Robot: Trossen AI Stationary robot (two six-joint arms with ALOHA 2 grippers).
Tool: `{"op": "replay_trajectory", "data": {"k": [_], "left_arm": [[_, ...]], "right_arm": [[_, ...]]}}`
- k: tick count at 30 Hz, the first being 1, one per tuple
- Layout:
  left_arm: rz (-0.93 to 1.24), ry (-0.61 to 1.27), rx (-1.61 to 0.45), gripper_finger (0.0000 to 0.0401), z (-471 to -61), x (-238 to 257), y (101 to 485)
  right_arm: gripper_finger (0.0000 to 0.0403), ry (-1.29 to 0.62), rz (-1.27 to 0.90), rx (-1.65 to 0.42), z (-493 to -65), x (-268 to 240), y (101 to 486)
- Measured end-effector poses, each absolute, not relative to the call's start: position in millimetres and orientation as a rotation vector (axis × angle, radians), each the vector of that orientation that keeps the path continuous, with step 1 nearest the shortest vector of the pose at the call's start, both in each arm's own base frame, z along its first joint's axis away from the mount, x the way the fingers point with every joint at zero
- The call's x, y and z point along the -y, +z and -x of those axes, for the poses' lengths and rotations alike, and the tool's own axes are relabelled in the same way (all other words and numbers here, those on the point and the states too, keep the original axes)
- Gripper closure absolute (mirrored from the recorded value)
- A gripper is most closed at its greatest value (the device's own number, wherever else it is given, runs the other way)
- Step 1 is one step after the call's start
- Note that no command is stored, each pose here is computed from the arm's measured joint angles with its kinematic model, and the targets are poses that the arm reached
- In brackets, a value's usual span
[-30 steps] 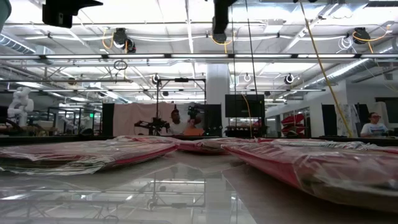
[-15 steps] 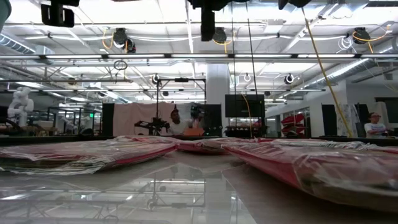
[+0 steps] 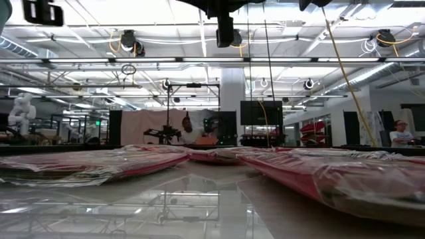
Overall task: Sort popcorn bags into baskets
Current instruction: Put the red popcorn bag into the green bin
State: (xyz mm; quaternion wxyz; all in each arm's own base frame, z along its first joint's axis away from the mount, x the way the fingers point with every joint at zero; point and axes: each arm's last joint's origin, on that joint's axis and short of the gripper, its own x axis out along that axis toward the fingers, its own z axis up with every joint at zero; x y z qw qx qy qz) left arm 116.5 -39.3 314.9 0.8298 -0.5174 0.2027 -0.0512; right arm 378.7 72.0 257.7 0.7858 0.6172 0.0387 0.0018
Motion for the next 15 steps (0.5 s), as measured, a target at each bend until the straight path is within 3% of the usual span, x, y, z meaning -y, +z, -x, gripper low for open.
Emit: {"op": "replay_trajectory", "data": {"k": [7, 15], "left_arm": [[1.141, -0.186, -0.550, 0.0391, -91, 47, 311], [1.174, -0.260, -0.635, 0.0395, -84, 69, 311]], "right_arm": [[0.0207, 0.031, -1.327, -0.181, -378, -74, 252], [0.0198, 0.063, -1.361, -0.201, -376, -79, 255]]}}
